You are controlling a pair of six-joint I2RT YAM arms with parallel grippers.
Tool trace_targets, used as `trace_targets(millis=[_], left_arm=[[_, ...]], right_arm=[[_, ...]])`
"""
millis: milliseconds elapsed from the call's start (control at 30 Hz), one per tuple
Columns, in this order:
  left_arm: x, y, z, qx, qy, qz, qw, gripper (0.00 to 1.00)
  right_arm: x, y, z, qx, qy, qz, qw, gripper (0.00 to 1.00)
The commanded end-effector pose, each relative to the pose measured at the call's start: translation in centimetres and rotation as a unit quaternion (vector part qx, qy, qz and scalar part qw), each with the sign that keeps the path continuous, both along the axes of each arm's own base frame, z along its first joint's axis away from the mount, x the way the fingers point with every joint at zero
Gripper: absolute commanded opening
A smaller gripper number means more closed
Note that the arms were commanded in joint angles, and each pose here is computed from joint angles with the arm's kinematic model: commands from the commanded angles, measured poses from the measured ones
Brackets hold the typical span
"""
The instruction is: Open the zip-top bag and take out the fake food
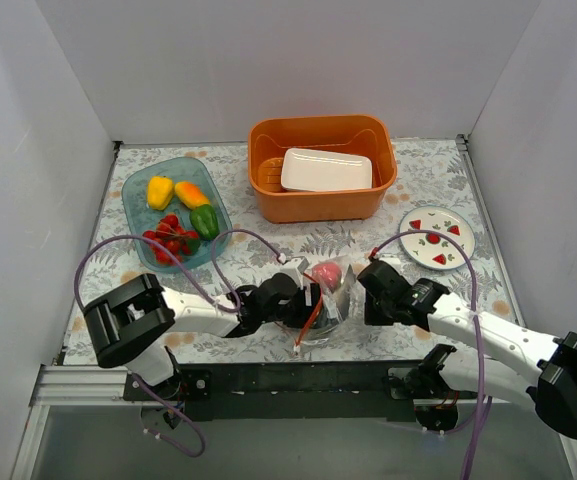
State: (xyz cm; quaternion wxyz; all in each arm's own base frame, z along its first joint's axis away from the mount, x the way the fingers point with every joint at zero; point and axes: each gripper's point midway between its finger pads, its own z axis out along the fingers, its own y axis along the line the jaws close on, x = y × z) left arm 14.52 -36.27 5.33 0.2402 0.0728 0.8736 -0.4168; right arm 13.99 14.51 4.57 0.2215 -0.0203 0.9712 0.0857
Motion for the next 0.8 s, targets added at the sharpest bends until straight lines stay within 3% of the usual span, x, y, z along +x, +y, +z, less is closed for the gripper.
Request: trace_targets(millis=[0, 133, 233, 333, 400, 500, 667, 767], left_arm=[[0.3, -0.7, -1.1, 0.041, -0.011, -0.026, 0.999, 0.7], [0.5, -1.1, -1.6, 0.051, -0.011, -0.029, 0.998, 0.72], [0.3, -1.5, -1.9, 0.054, -0.004, -0.033, 0.998, 0.67], [-0.2, -1.6, -2.6, 0.06, 0.017, -0.03, 0.998, 0.5], [-0.6, -1.5, -2.5, 0.056, 0.035, -0.025, 0.998, 0.3], [-1.0, -0.4, -1.9, 0.069, 0.05, -0.013, 0.996, 0.22], [-1.1, 0.8, 0.8, 0.059, 0.079, 0.019, 0.995, 0.2], [-1.7, 2.1, 1.2, 0.054, 0.128, 0.019, 0.99, 0.2]], right_arm=[[0.9, 0.5, -0.2, 0.0, -0.018, 0.007, 1.0, 0.01], [1.0, 0.6, -0.3, 0.001, -0.02, 0.011, 1.0, 0.01], [1.2, 0.5, -0.3, -0.005, -0.023, 0.008, 1.0, 0.01], [1.7, 0.1, -0.1, -0.016, -0.035, 0.001, 0.999, 0.01], [2.3, -0.4, 0.2, -0.026, -0.049, -0.01, 0.998, 0.01], [2.8, -1.2, 0.5, -0.038, -0.066, -0.031, 0.997, 0.01], [3.5, -2.4, 1.2, -0.044, -0.1, -0.07, 0.992, 0.01], [3.8, -3.0, 1.7, -0.044, -0.114, -0.086, 0.989, 0.01]])
